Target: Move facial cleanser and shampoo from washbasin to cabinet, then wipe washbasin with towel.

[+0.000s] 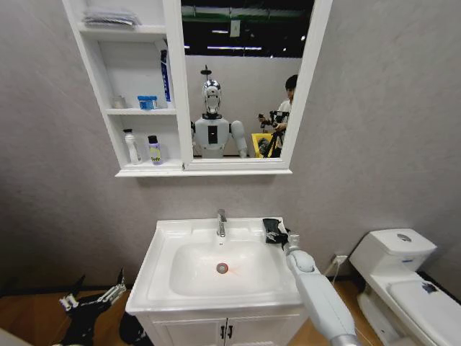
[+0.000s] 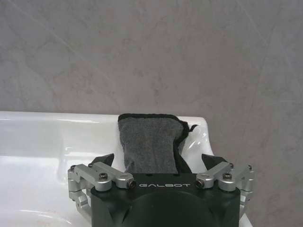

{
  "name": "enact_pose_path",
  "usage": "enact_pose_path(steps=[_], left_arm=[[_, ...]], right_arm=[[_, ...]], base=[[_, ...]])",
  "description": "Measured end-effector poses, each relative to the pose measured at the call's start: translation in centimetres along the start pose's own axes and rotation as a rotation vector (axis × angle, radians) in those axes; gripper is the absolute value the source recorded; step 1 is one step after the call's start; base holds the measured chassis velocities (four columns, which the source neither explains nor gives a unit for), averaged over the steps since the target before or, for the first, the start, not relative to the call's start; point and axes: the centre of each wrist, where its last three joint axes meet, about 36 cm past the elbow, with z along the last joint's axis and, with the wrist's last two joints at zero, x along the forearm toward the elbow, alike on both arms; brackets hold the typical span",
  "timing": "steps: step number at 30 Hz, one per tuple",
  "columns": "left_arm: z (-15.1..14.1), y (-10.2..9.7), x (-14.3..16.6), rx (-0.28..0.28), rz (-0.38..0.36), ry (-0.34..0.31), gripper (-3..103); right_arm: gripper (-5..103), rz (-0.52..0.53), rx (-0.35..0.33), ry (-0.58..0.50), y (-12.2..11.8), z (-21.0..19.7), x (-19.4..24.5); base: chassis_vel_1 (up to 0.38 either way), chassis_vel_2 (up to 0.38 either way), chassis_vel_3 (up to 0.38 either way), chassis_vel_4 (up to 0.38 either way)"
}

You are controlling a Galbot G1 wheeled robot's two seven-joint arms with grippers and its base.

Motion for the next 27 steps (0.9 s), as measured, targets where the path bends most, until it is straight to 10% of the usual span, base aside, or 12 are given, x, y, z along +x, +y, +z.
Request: enact_pose_path(steps=[8,22,27], left_arm=[[0.0,0.0,0.0,0.0,0.0,0.0,100],[0.0,0.0,0.0,0.0,0.0,0.0,100],[0.0,0.0,0.0,0.0,0.0,0.0,100]], right_arm=[[94,-0.03,0.022,0.027,0.2,0.2,-1.2],[45,-0.001,0.051,0.024,-0.1,0.4,-2.7],[24,0.022,0.025,-0.022,3.8,-1.3,1.4]], base=[[0.0,0.0,0.0,0.0],[0.0,0.0,0.0,0.0],[0.0,0.0,0.0,0.0]])
